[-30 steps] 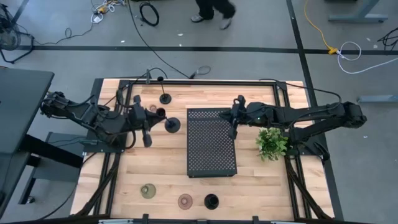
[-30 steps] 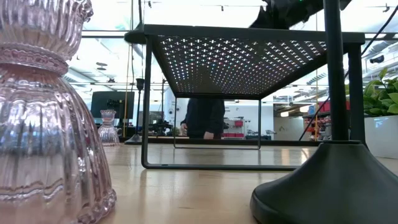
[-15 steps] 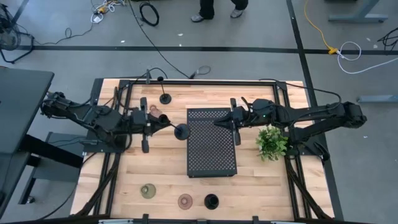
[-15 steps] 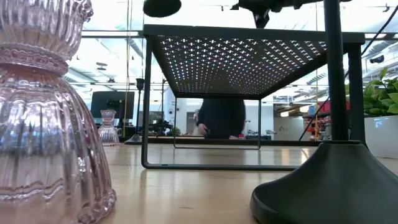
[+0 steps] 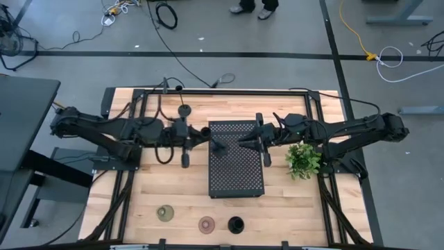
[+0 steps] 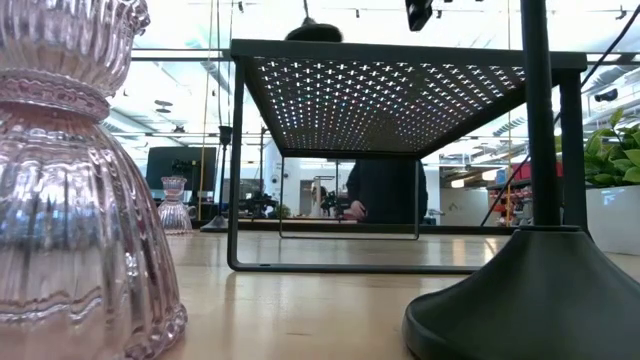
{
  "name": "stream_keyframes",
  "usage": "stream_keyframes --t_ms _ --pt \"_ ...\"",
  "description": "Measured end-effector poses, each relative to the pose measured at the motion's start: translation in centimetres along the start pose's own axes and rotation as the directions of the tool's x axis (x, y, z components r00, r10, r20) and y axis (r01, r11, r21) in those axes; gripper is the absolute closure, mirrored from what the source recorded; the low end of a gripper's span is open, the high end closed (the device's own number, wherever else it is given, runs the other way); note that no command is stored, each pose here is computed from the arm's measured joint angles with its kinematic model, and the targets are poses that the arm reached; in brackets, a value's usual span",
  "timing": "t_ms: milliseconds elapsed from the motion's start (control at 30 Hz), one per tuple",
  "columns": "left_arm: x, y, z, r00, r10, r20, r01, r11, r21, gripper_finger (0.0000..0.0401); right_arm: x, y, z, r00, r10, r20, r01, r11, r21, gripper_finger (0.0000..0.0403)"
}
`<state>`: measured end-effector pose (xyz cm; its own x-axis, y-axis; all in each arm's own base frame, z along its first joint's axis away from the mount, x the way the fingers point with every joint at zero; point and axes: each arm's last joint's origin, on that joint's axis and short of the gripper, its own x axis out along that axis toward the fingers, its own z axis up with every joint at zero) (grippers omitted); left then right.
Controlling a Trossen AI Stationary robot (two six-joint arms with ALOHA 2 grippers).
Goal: Pick & Place candle stick holders
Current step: Put the middle left black candle holder on the shelf
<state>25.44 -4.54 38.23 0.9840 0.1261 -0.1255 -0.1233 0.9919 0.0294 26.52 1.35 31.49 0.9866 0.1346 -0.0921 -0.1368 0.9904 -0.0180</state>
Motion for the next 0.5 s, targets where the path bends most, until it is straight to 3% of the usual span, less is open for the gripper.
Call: stream_keyframes --t_ms 267,500 --pt "2.9 0.5 -0.8 1.000 -0.026 0.017 0.026 0.999 -0.031 0.0392 0.0 0.1 0.2 1.000 -0.005 0.021 0.005 1.000 -0.010 0.0229" --pt "4.8 0.9 -1.5 0.998 -0.052 0.030 0.054 0.998 -0.045 0.0392 0.1 0.0 0.3 0.999 -0.036 0.039 0.037 0.999 -0.011 0.0179"
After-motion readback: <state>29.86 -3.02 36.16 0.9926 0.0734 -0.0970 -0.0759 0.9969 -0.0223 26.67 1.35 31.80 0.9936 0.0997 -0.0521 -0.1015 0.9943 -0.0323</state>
